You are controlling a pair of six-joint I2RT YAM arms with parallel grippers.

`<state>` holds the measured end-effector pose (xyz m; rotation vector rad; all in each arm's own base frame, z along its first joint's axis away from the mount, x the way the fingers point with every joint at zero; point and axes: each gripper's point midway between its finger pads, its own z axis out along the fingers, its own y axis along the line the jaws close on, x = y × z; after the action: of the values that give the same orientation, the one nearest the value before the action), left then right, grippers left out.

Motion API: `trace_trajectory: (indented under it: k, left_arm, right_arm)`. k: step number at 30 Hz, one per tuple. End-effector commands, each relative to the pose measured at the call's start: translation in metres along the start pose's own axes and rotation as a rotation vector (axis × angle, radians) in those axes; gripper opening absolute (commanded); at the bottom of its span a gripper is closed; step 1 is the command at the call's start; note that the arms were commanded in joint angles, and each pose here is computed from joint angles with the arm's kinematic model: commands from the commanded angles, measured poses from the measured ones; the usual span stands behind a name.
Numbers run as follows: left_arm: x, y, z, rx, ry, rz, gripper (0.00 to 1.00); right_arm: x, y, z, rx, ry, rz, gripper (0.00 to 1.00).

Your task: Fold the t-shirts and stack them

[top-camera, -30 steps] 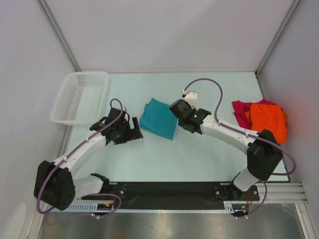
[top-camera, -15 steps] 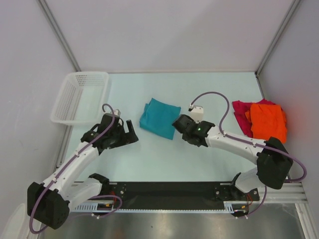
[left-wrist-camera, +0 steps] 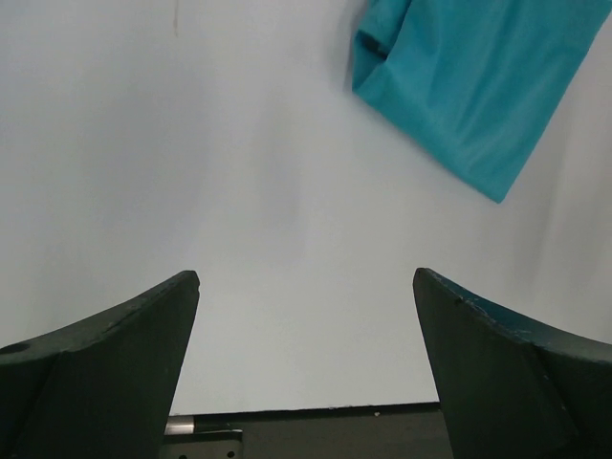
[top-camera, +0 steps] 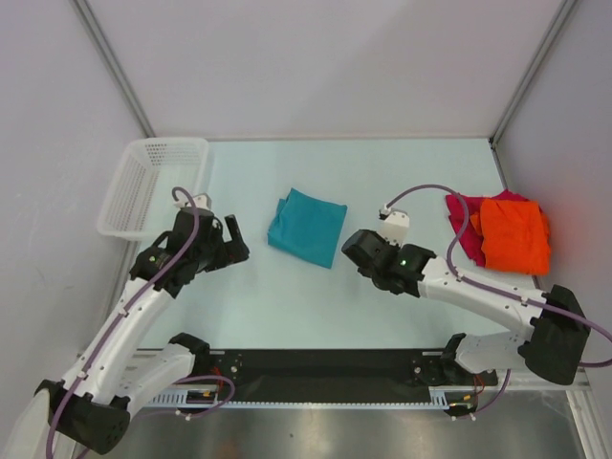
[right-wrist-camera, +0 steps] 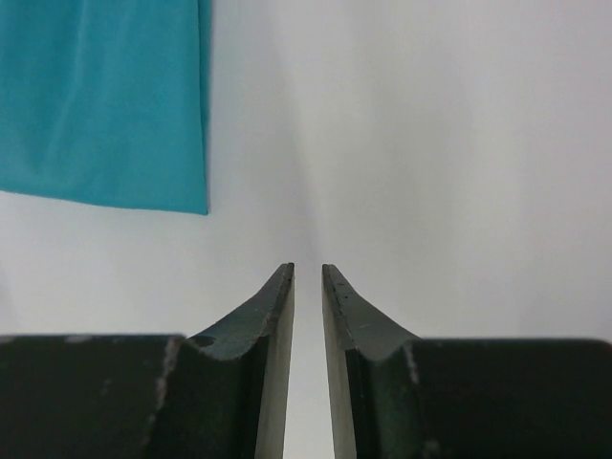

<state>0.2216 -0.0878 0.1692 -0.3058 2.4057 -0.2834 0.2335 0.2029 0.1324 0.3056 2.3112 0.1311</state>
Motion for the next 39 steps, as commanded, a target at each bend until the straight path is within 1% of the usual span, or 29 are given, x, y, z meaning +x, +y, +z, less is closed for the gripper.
trace_trajectory:
  k: [1, 4, 5, 6, 7, 8, 9, 11, 13, 15, 16, 18, 21, 23, 28, 32, 33, 34, 35, 36, 37, 39]
  left_arm:
    - [-0.024, 0.018, -0.019, -0.105, -0.067, 0.057, 1.00]
    - [-0.034, 0.021, -0.026, -0.128, -0.086, 0.097, 1.00]
    - [-0.033, 0.023, -0.025, -0.141, -0.066, 0.135, 1.00]
    - [-0.033, 0.022, -0.024, -0.142, -0.052, 0.160, 1.00]
    - [-0.040, 0.021, -0.028, -0.145, -0.057, 0.181, 0.99]
    - [-0.036, 0.028, -0.026, -0.185, -0.010, 0.225, 0.99]
    - [-0.046, 0.033, -0.032, -0.226, -0.037, 0.237, 1.00]
    - [-0.054, 0.043, -0.040, -0.286, -0.049, 0.280, 1.00]
    - [-0.073, 0.051, -0.057, -0.348, -0.120, 0.285, 1.00]
    - [-0.082, 0.049, -0.069, -0.334, -0.160, 0.292, 1.00]
    - [-0.093, 0.052, -0.079, -0.364, -0.200, 0.279, 1.00]
    - [-0.103, 0.055, -0.095, -0.386, -0.236, 0.260, 1.00]
    - [-0.114, 0.058, -0.108, -0.409, -0.286, 0.244, 1.00]
    - [-0.116, 0.056, -0.110, -0.399, -0.301, 0.217, 1.00]
    - [-0.112, 0.050, -0.101, -0.362, -0.281, 0.192, 0.99]
    - [-0.108, 0.049, -0.090, -0.347, -0.256, 0.183, 1.00]
    - [-0.105, 0.048, -0.085, -0.331, -0.235, 0.176, 1.00]
    - [-0.106, 0.046, -0.081, -0.316, -0.239, 0.168, 0.99]
    - [-0.105, 0.045, -0.075, -0.306, -0.226, 0.164, 1.00]
    - [-0.103, 0.045, -0.068, -0.289, -0.205, 0.147, 0.99]
    - [-0.105, 0.043, -0.063, -0.272, -0.203, 0.138, 0.99]
    - [-0.106, 0.041, -0.050, -0.270, -0.172, 0.135, 0.99]
  right_arm:
    - [-0.021, -0.019, -0.009, 0.083, -0.108, 0.023, 0.24]
    - [-0.034, -0.031, -0.015, 0.156, -0.170, -0.018, 0.24]
    - [-0.038, -0.033, -0.018, 0.173, -0.186, -0.033, 0.24]
    - [-0.045, -0.044, -0.023, 0.232, -0.218, -0.080, 0.23]
    - [-0.054, -0.041, -0.029, 0.253, -0.241, -0.076, 0.23]
    - [-0.061, -0.042, -0.034, 0.273, -0.261, -0.081, 0.23]
    - [-0.069, -0.052, -0.041, 0.320, -0.290, -0.107, 0.23]
    - [-0.087, -0.051, -0.055, 0.323, -0.333, -0.084, 0.23]
    - [-0.099, -0.053, -0.066, 0.327, -0.357, -0.099, 0.23]
    - [-0.114, -0.053, -0.081, 0.308, -0.379, -0.078, 0.24]
    - [-0.119, -0.053, -0.086, 0.303, -0.384, -0.071, 0.24]
    - [-0.130, -0.055, -0.097, 0.299, -0.400, -0.058, 0.24]
    - [-0.141, -0.058, -0.108, 0.293, -0.426, -0.033, 0.24]
    - [-0.145, -0.059, -0.112, 0.285, -0.439, -0.021, 0.24]
    - [-0.143, -0.057, -0.111, 0.266, -0.439, -0.007, 0.25]
    - [-0.136, -0.056, -0.101, 0.254, -0.404, -0.005, 0.29]
    - [-0.132, -0.058, -0.096, 0.252, -0.387, -0.015, 0.32]
    - [-0.121, -0.054, -0.089, 0.217, -0.328, -0.024, 0.34]
    - [-0.127, -0.048, -0.079, 0.184, -0.321, 0.030, 0.36]
    - [-0.122, -0.048, -0.072, 0.168, -0.288, 0.005, 0.36]
    - [-0.113, -0.040, -0.063, 0.107, -0.247, 0.029, 0.35]
    - [-0.108, -0.042, -0.052, 0.085, -0.217, 0.038, 0.36]
